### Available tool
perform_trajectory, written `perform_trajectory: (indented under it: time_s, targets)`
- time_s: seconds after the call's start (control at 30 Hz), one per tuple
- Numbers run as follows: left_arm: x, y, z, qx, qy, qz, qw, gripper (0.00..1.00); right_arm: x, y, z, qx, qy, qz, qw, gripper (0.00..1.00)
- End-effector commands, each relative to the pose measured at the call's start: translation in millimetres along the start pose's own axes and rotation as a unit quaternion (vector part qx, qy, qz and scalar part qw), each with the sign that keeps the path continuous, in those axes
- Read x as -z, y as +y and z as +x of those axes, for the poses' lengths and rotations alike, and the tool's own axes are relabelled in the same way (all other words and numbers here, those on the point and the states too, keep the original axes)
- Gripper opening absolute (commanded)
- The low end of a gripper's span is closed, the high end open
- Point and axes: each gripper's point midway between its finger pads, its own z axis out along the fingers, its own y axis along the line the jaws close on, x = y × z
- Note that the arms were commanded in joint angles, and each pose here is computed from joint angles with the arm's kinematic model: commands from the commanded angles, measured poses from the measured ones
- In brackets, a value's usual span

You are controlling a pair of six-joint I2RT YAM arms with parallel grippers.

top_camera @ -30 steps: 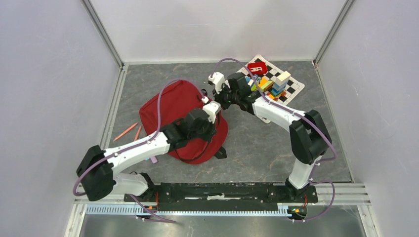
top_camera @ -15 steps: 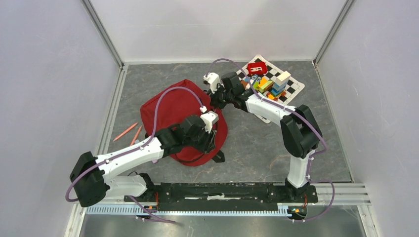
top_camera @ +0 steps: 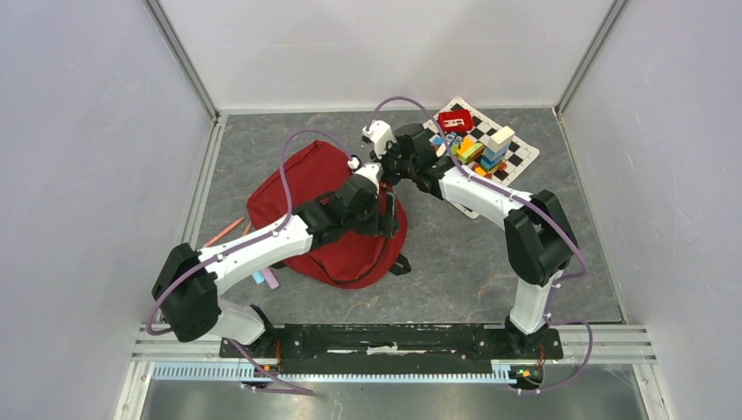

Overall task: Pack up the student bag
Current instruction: Zip the student bag at the center of the board.

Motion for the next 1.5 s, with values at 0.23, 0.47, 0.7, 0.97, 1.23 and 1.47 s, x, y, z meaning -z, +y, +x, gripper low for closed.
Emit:
perform_trajectory:
  time_s: [0.23, 0.47, 0.7, 0.97, 1.23, 1.47]
  targets:
    - [-37, -5, -72, 0.050, -0.109, -0.053, 0.991, 0.73, 22, -3, -42, 0.014, -0.061, 0.015, 0.998, 0.00]
    - [-46, -4, -66, 0.014, -0.091, -0.054, 0.994, 0.17, 23, -6, -40, 0.018, -0.058, 0.023, 0.998, 0.00]
    - [-26, -14, -38, -0.062, -0.061, 0.012, 0.996, 0.02, 20, -14, -36, 0.023, -0.045, 0.043, 0.998, 0.00]
    - [8, -34, -1, -0.125, -0.014, 0.111, 0.986, 0.02, -2, -29, -27, 0.020, -0.014, 0.056, 0.998, 0.00]
    - [15, -72, 37, -0.148, 0.057, 0.211, 0.965, 0.02, -24, -51, -23, -0.004, -0.002, 0.106, 0.994, 0.00]
    - [18, -117, 28, -0.187, 0.047, 0.262, 0.945, 0.02, -31, -81, -26, -0.015, -0.005, 0.164, 0.986, 0.00]
